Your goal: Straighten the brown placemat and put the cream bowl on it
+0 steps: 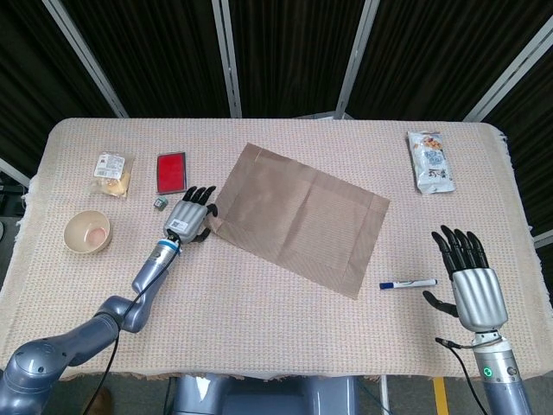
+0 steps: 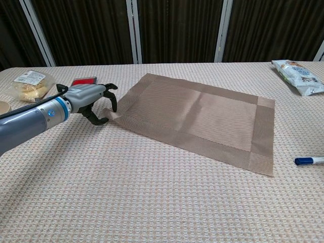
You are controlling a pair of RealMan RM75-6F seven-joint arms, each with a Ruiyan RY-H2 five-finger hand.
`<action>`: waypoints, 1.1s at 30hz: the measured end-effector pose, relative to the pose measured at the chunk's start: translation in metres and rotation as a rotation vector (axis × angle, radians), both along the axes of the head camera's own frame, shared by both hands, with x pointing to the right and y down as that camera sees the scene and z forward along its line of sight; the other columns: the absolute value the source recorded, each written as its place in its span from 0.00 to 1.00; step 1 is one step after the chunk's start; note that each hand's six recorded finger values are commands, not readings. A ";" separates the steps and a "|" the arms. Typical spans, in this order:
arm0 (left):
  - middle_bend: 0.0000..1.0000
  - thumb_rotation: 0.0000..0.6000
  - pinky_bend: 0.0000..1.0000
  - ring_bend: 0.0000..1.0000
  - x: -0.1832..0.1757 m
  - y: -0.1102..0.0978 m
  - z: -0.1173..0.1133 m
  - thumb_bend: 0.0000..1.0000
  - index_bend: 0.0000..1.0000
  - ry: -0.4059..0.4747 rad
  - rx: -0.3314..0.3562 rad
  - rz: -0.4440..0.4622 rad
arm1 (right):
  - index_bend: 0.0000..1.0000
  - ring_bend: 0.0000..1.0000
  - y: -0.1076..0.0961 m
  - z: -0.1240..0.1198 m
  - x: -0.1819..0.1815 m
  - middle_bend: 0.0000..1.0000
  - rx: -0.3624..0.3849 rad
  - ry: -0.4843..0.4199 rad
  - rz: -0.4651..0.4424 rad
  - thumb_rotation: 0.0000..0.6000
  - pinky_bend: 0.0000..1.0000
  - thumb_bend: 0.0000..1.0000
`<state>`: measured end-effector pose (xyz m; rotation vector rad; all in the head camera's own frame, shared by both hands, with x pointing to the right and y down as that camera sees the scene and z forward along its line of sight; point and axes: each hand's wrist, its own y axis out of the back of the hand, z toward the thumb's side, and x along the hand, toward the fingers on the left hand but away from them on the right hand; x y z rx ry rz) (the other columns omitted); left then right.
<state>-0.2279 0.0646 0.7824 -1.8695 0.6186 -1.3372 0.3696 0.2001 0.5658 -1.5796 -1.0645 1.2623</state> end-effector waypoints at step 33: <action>0.00 1.00 0.00 0.00 0.006 0.032 -0.029 0.45 0.67 0.138 -0.014 0.036 | 0.00 0.00 0.000 -0.015 -0.003 0.00 0.039 -0.083 0.000 1.00 0.00 0.00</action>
